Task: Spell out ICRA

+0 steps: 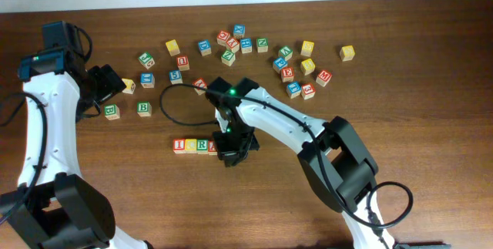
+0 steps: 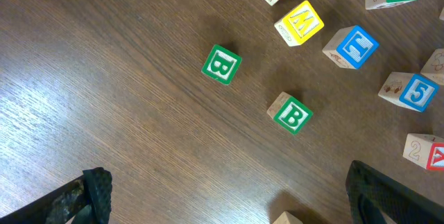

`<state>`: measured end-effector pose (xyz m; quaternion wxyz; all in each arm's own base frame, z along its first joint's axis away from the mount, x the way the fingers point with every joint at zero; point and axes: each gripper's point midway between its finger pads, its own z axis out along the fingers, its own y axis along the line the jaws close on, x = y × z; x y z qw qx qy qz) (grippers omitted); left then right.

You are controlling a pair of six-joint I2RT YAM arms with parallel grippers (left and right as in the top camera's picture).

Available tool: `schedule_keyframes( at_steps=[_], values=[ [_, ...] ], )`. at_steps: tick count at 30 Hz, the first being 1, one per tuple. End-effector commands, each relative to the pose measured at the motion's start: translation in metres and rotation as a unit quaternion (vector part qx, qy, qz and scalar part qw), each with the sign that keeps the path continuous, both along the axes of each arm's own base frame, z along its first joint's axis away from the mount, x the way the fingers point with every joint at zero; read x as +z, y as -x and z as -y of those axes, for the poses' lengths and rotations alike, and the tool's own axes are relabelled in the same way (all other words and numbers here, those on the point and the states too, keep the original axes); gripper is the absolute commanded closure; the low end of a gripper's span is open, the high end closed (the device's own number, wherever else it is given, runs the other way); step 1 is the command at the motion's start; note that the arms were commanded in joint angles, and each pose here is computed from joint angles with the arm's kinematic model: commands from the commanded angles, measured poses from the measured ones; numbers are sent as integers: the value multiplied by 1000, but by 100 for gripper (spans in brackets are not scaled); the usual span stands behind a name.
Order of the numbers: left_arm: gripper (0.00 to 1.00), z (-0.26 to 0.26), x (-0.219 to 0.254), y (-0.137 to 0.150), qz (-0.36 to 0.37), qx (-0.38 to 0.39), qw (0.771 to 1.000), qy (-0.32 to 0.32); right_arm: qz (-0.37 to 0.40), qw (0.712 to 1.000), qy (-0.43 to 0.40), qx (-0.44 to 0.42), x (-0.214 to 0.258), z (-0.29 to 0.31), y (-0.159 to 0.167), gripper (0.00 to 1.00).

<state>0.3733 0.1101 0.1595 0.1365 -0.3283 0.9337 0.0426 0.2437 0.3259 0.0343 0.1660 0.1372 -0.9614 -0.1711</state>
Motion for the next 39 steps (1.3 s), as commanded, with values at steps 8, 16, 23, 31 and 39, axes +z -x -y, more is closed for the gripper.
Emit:
schedule_keyframes(
  at_steps=[8, 16, 23, 31, 39],
  values=[
    [1, -1, 5, -2, 8, 7, 1000, 1, 36, 998, -41, 33, -6, -34, 4, 96],
    [1, -1, 5, -2, 8, 7, 1000, 1, 60, 996, -64, 33, -5, -45, -6, 96],
    [1, -1, 4, -3, 8, 7, 1000, 1, 71, 995, -59, 33, -7, -44, -10, 96],
    [1, -1, 5, -2, 8, 7, 1000, 1, 75, 995, -62, 33, -6, -46, -12, 95],
    [1, -1, 5, -2, 8, 7, 1000, 1, 80, 994, -68, 33, -6, -48, -14, 95]
  ],
)
